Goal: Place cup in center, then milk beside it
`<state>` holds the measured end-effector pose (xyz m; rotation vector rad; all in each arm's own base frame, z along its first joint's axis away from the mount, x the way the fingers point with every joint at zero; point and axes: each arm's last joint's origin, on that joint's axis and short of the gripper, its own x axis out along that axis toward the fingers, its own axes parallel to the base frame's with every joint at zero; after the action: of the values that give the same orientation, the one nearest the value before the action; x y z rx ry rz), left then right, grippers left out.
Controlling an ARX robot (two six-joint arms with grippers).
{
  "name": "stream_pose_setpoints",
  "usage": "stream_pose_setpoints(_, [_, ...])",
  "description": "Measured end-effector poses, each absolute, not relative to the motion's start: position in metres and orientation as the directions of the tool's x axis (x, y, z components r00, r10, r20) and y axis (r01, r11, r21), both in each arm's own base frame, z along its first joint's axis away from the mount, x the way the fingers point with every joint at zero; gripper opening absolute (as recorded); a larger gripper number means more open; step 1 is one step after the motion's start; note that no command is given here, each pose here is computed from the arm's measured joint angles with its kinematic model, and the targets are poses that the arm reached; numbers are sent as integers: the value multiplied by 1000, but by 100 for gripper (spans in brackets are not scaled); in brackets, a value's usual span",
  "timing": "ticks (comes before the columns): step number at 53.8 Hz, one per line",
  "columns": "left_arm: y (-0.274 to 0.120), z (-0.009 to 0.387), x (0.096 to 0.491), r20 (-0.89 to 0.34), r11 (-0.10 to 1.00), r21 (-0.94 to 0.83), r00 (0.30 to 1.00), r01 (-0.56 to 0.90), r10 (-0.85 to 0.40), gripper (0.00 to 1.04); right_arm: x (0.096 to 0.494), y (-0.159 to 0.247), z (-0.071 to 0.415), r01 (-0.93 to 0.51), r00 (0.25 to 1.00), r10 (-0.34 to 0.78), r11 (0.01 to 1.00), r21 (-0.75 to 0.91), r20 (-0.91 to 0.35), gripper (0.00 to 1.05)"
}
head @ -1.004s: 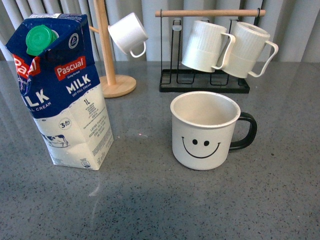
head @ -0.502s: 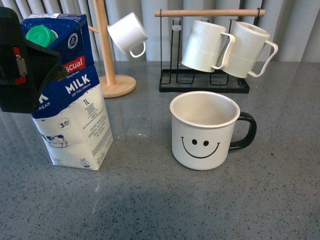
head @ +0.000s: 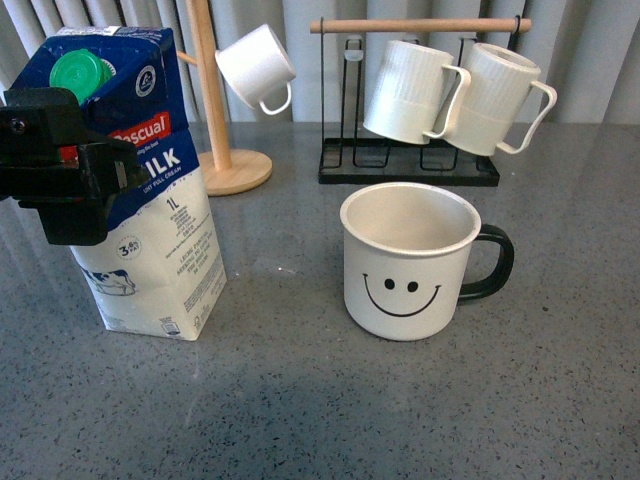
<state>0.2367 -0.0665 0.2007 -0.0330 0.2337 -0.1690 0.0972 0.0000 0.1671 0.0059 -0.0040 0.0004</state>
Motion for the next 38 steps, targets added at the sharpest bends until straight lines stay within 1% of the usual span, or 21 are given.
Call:
stream_pose_setpoints(1, [-67, 201, 237, -225, 985, -53, 959, 163, -171, 57, 97, 0, 167, 0, 1000, 0, 1000, 6, 4, 98])
stream_pose_setpoints(2, [-68, 203, 237, -210, 984, -55, 961, 171, -179, 39, 97, 0, 167, 0, 1000, 0, 1000, 6, 4, 98])
stream_pose_setpoints(4, [-68, 203, 237, -205, 984, -55, 962, 172, -180, 30, 97, 0, 167, 0, 1000, 0, 1000, 6, 4, 98])
stream_pose_setpoints(5, [-68, 204, 238, -204, 983, -55, 962, 172, -180, 28, 97, 0, 167, 0, 1000, 0, 1000, 6, 4, 98])
stream_pose_setpoints(7, [-68, 204, 238, -202, 984, -53, 963, 172, -179, 20, 97, 0, 167, 0, 1000, 0, 1000, 6, 4, 98])
stream_pose_setpoints(10, [-68, 204, 238, -203, 984, -51, 963, 171, -178, 10, 97, 0, 167, 0, 1000, 0, 1000, 6, 4, 98])
stream_pose_setpoints(12, [-68, 204, 238, -202, 984, -51, 963, 172, -179, 6, 97, 0, 167, 0, 1000, 0, 1000, 6, 4, 98])
stream_pose_setpoints(15, [-69, 205, 237, -200, 983, -49, 963, 174, -181, 4, 97, 0, 167, 0, 1000, 0, 1000, 6, 4, 98])
stream_pose_setpoints(26, [-77, 210, 235, -181, 985, -40, 968, 167, -171, 3, 97, 0, 167, 0, 1000, 0, 1000, 6, 4, 98])
stream_pose_setpoints(38, [-89, 233, 241, -86, 988, -60, 986, 141, -146, 3, 97, 0, 167, 0, 1000, 0, 1000, 6, 4, 98])
